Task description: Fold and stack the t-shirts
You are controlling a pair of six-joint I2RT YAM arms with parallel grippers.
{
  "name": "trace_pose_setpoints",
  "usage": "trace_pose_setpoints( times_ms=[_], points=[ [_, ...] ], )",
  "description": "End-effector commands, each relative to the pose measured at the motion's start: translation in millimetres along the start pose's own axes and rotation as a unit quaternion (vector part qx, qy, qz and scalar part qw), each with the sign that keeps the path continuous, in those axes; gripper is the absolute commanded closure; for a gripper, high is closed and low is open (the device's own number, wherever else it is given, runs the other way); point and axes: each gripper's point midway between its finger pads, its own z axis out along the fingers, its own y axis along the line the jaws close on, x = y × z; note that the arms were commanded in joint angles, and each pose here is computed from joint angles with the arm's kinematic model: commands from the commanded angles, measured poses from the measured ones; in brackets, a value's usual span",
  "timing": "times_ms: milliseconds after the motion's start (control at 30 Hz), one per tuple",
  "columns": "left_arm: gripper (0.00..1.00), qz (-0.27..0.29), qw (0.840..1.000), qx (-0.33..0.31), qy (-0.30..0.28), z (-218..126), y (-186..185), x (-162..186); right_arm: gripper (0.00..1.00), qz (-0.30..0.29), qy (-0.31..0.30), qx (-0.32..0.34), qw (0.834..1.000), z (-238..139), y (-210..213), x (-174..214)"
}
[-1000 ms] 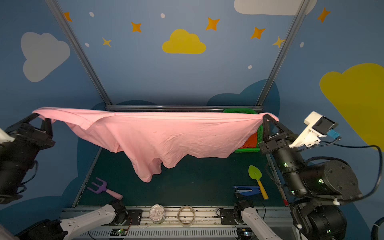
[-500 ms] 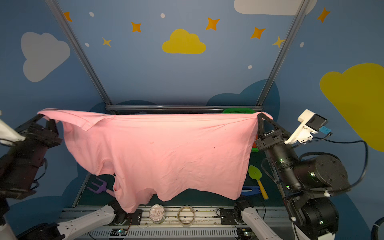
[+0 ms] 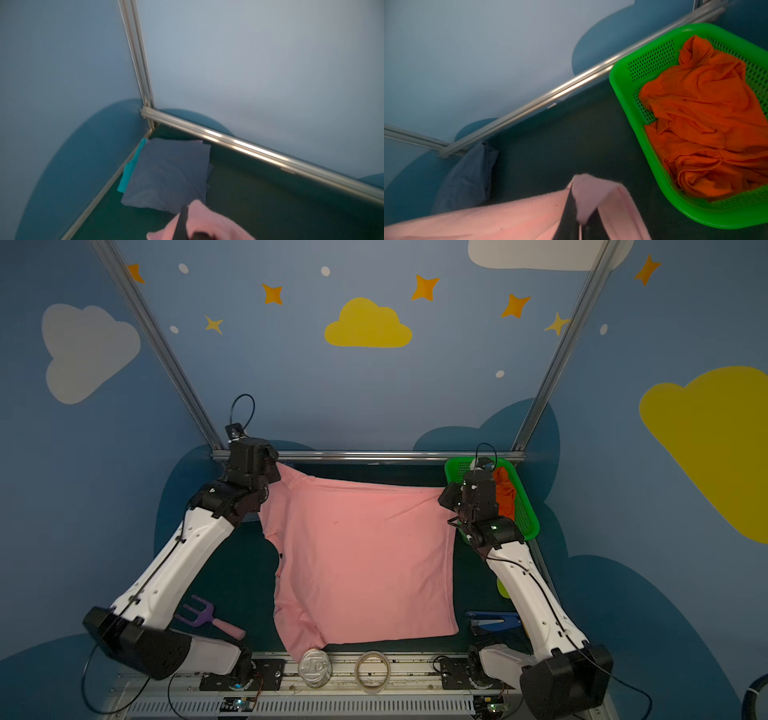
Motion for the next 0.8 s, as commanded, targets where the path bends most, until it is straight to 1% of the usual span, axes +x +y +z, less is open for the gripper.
trace_pose_setpoints(
  times_ms=[0,67,167,200,233,267,300,333,367,400,433,500,567,600,667,700,767],
  points=[
    [0.96,-0.029,0.997,0.026,0.064,52.4,-32.1,36.7,1.00,-0.030,-0.026,0.015,0.999,38.6,-3.8,-7.0],
    [0.96,-0.015,0.995,0.024,0.098,85.5,-52.4,56.0,1.00,-0.046,-0.006,0.039,0.998,70.7,-12.8,6.3],
    [0.96,0.007,0.990,0.025,0.140,122.8,-79.4,76.2,1.00,-0.057,0.013,0.070,0.996,106.9,-21.4,15.9],
    [0.95,0.020,0.987,0.025,0.158,138.0,-89.8,86.3,0.93,-0.064,0.020,0.074,0.995,120.0,-21.3,18.1],
    [0.91,0.025,0.985,0.023,0.168,151.7,-99.1,91.0,0.71,-0.072,0.026,0.076,0.994,131.9,-20.4,19.4],
    [0.83,0.029,0.984,0.021,0.172,162.6,-105.9,92.0,0.54,-0.077,0.029,0.079,0.993,140.8,-20.0,18.3],
    [0.72,0.033,0.984,0.020,0.175,173.8,-112.1,89.0,0.42,-0.085,0.028,0.079,0.993,150.6,-17.1,14.8],
    [0.58,0.030,0.985,0.022,0.170,183.2,-117.6,80.4,0.36,-0.091,0.027,0.080,0.992,156.6,-15.6,12.0],
    [0.46,0.022,0.986,0.026,0.161,188.2,-119.9,71.3,0.34,-0.097,0.022,0.079,0.992,159.9,-12.2,5.0],
    [0.33,0.002,0.989,0.033,0.142,190.7,-118.3,57.5,0.33,-0.105,0.016,0.078,0.991,161.8,-8.1,-2.8],
    [0.26,-0.016,0.991,0.031,0.133,196.0,-112.7,52.9,0.33,-0.110,0.009,0.078,0.991,161.3,-4.3,-11.0],
    [0.24,-0.047,0.989,0.026,0.137,199.9,-100.8,42.8,0.33,-0.119,-0.011,0.071,0.990,153.3,5.8,-29.4],
    [0.25,-0.077,0.988,0.038,0.131,188.2,-89.9,30.1,0.33,-0.125,-0.023,0.058,0.990,142.2,15.2,-39.3],
    [0.25,-0.078,0.988,0.040,0.125,178.5,-85.1,24.6,0.33,-0.132,-0.026,0.046,0.990,134.4,21.5,-41.7],
    [0.31,-0.066,0.988,0.038,0.135,161.9,-78.5,24.6,0.34,-0.149,-0.019,0.004,0.989,119.9,37.6,-36.8],
    [0.35,-0.057,0.986,0.040,0.152,154.0,-76.7,28.5,0.38,-0.152,-0.013,-0.017,0.988,111.9,45.0,-31.1],
    [0.47,-0.036,0.977,0.048,0.203,138.5,-74.7,45.4,0.43,-0.159,0.000,-0.029,0.987,96.9,52.5,-17.3]
  ],
)
